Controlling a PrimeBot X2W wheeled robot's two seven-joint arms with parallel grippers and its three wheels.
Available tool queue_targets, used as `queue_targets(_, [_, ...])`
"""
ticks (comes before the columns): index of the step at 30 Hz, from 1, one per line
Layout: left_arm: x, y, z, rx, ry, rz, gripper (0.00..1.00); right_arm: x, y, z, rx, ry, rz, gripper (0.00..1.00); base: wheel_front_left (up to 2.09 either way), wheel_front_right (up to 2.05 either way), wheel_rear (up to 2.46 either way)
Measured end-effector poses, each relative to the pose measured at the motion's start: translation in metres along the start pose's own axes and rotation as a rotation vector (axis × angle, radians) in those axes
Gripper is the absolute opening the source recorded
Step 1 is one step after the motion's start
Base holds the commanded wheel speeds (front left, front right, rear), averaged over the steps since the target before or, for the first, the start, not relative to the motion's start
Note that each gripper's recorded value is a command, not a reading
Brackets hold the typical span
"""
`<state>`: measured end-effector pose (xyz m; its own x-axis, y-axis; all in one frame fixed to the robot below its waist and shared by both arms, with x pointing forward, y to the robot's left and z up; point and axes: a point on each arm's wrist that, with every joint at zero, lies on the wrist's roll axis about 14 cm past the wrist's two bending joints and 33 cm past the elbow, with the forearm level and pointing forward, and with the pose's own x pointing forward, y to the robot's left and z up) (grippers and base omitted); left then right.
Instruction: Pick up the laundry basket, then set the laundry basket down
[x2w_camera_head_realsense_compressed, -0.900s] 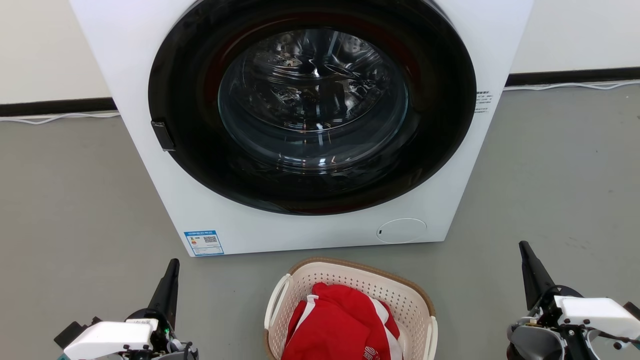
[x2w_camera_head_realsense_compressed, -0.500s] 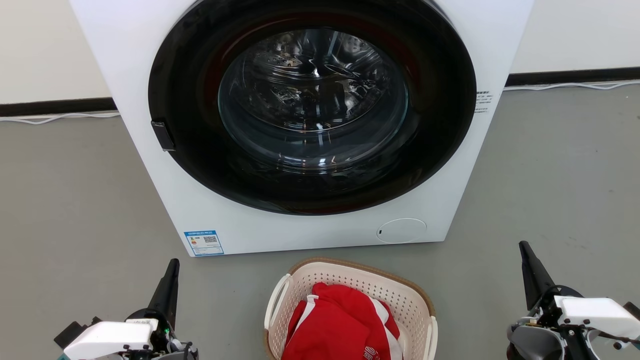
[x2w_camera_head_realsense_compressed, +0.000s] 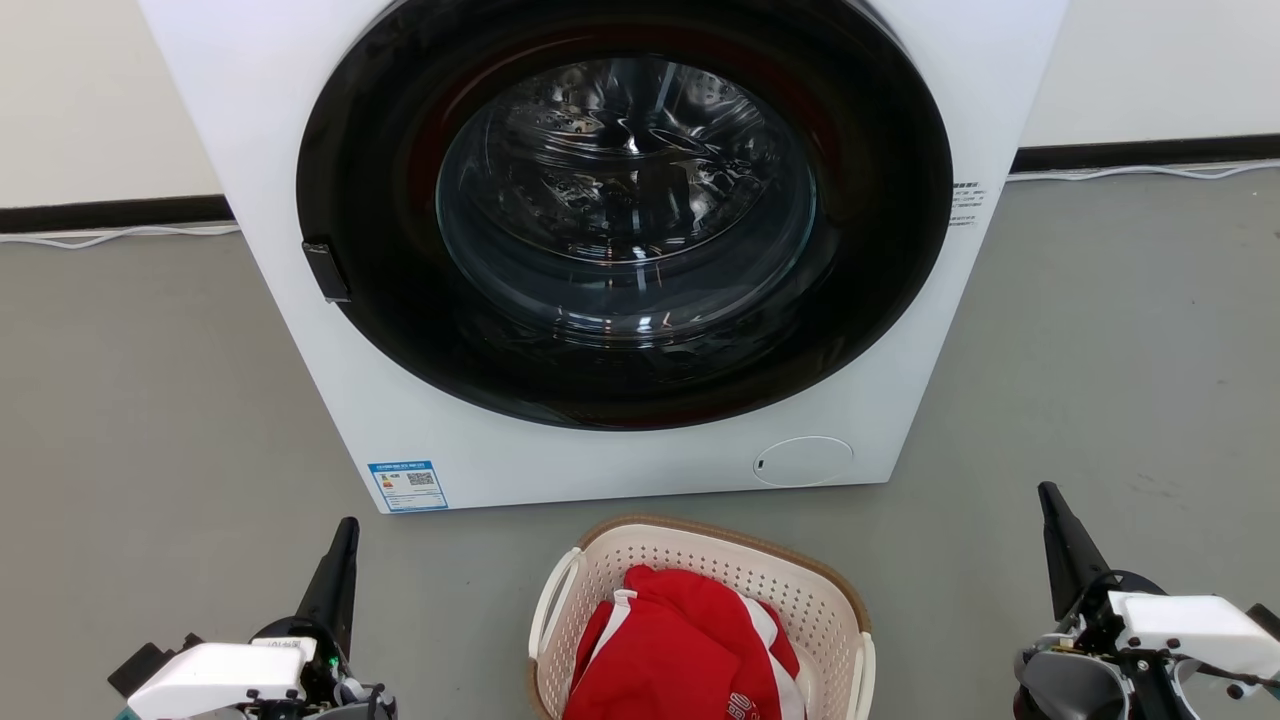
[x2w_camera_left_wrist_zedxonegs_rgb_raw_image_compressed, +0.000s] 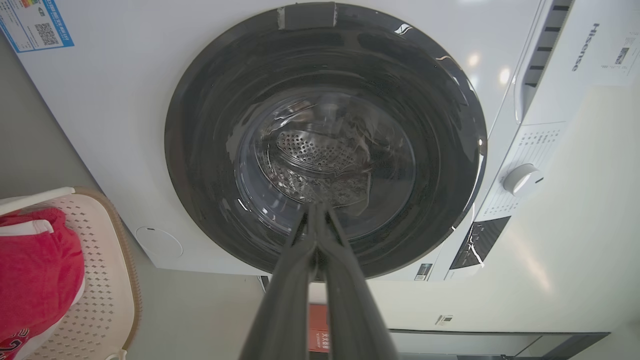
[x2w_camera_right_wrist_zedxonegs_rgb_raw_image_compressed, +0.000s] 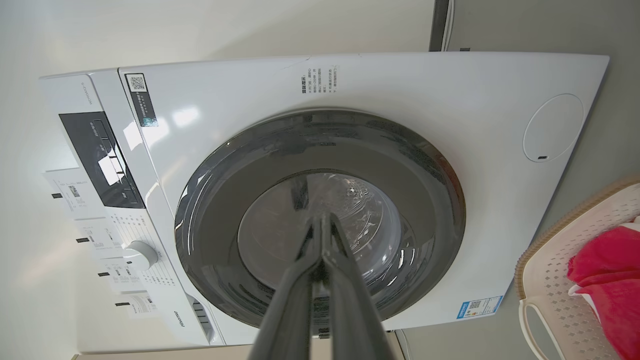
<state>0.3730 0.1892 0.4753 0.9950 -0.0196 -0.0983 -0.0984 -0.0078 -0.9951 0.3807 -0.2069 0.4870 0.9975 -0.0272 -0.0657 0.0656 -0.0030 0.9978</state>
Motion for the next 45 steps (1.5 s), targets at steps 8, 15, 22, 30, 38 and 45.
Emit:
queue_targets(8, [0.0,0.0,0.0,0.0,0.0,0.0,0.0,0.0,0.0,0.0,0.0,0.0,0.0,0.0,0.0,0.0,0.0])
queue_targets(15, [0.0,0.0,0.0,0.0,0.0,0.0,0.0,0.0,0.0,0.0,0.0,0.0,0.0,0.0,0.0,0.0,0.0])
queue_targets(22, [0.0,0.0,0.0,0.0,0.0,0.0,0.0,0.0,0.0,0.0,0.0,0.0,0.0,0.0,0.0,0.0,0.0])
queue_targets(30, [0.0,0.0,0.0,0.0,0.0,0.0,0.0,0.0,0.0,0.0,0.0,0.0,0.0,0.0,0.0,0.0,0.0])
queue_targets(38, [-0.016,0.036,-0.002,-0.017,-0.008,0.106,1.0,-0.014,-0.034,-0.003,0.014,0.001,-0.1,1.0,0.0,0.0,0.0])
queue_targets(45, [-0.014,0.033,-0.004,-0.011,-0.013,0.095,1.0,-0.013,-0.03,-0.003,0.011,-0.008,-0.087,1.0,0.0,0.0,0.0])
